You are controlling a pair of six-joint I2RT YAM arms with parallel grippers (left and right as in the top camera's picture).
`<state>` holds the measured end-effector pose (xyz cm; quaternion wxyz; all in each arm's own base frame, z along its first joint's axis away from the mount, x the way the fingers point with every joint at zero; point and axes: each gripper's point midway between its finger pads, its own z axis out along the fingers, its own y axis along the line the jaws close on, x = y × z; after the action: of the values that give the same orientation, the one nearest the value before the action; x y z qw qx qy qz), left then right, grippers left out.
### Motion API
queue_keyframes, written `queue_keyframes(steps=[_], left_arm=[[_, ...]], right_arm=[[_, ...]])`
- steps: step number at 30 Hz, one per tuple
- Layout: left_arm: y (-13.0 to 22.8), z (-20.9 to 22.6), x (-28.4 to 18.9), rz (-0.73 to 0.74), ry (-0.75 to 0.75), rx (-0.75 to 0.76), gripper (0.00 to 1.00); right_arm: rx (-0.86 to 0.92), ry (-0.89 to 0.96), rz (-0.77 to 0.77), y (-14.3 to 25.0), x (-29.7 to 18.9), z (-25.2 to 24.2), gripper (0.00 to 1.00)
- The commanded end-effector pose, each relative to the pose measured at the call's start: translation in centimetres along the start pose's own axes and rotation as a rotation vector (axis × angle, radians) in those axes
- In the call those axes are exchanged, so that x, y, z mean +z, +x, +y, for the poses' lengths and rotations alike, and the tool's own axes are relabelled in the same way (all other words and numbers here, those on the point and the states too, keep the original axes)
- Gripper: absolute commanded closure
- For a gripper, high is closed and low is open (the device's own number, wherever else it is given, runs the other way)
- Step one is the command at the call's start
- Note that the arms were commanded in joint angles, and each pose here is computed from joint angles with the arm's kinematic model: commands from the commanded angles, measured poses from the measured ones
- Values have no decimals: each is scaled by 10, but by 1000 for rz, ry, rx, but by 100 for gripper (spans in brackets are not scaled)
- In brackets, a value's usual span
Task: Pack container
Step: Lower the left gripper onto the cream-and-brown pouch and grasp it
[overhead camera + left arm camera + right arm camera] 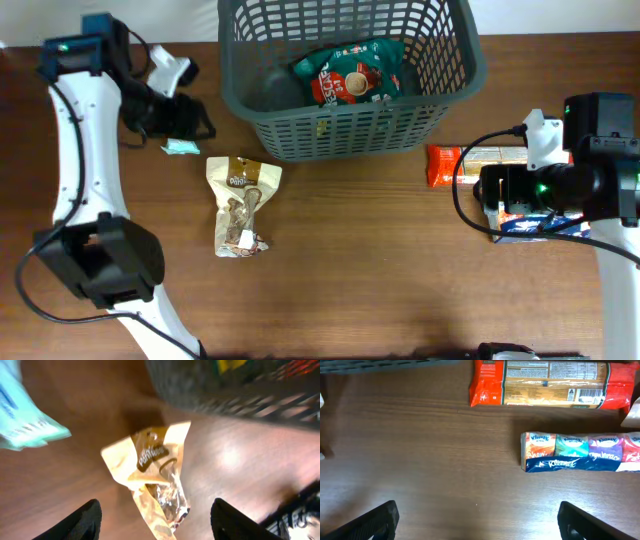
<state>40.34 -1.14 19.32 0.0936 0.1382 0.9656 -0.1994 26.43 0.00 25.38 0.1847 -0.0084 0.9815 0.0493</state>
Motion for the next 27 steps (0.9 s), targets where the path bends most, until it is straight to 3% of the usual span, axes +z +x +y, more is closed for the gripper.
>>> queue_keyframes(steps=[1, 14, 22, 27], left_arm=[[22, 9, 28, 80, 34, -25, 36], [102, 23, 98, 122, -47, -126, 35], [131, 23, 140, 149, -41, -203, 36], [143, 12, 167, 161, -37, -162, 35]], right_arm=[[2, 2, -13, -3, -4, 1, 1], [2, -21, -13, -3, -4, 5, 1], [2, -43, -15, -3, -4, 9, 1], [2, -49, -15, -3, -4, 10, 1]])
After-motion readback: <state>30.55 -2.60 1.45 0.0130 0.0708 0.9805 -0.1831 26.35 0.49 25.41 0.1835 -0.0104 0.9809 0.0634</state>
